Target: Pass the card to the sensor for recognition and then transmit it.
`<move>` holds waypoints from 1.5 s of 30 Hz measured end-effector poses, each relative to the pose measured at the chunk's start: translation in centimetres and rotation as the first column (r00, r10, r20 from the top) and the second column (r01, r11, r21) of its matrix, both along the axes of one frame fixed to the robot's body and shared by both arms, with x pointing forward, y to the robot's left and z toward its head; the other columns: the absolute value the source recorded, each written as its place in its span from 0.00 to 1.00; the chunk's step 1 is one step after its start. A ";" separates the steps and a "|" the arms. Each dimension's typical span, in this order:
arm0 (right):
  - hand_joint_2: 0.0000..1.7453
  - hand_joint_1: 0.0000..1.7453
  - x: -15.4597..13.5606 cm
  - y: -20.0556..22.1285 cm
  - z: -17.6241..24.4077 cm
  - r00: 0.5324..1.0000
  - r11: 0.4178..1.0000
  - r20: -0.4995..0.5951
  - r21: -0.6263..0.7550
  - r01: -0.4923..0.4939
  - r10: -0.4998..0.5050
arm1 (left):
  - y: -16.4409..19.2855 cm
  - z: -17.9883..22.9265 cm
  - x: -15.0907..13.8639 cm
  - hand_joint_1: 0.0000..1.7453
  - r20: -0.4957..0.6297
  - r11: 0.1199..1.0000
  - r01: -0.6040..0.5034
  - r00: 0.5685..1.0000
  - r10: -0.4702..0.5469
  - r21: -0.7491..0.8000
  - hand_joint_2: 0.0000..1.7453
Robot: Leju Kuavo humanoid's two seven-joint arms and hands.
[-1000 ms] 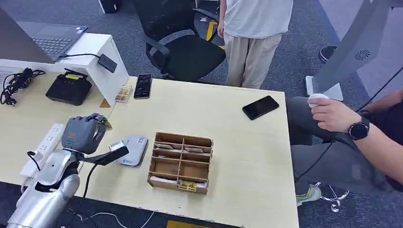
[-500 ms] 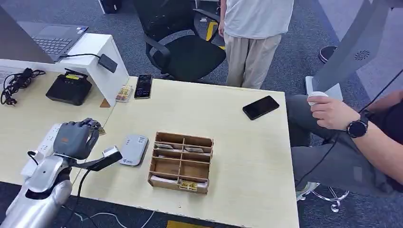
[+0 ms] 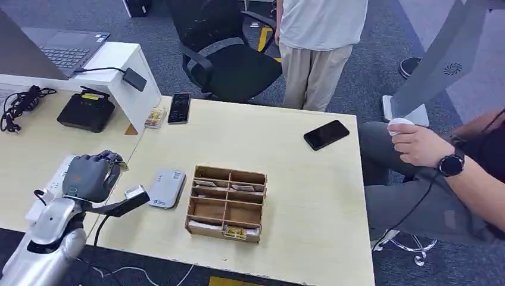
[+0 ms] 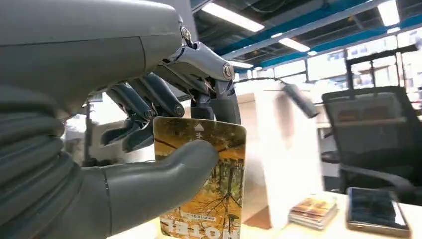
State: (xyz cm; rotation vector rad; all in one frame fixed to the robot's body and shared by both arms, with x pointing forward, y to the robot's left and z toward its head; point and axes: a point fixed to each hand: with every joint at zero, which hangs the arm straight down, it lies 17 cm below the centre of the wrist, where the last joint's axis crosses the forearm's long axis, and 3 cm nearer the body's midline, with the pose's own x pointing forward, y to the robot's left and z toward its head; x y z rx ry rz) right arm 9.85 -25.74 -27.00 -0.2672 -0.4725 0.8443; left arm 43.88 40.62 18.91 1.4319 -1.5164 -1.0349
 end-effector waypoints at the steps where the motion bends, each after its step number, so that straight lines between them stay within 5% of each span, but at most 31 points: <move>1: 0.00 0.00 -0.1 0.0 0.0 1.000 1.000 -0.004 -0.001 0.001 -0.001 | 0.1 0.0 -0.2 1.00 0.001 1.000 0.001 1.000 -0.001 0.001 1.00; 40: 0.00 0.00 -0.3 0.4 0.0 1.000 1.000 -0.005 -0.004 -0.017 0.017 | -2.2 -0.2 -0.4 1.00 0.018 1.000 0.005 1.000 -0.004 -0.025 1.00; 45: 0.00 0.00 -0.2 0.0 0.0 1.000 1.000 -0.001 0.014 0.009 -0.009 | -4.8 1.9 3.1 1.00 0.040 0.998 0.039 0.999 -0.037 -0.041 1.00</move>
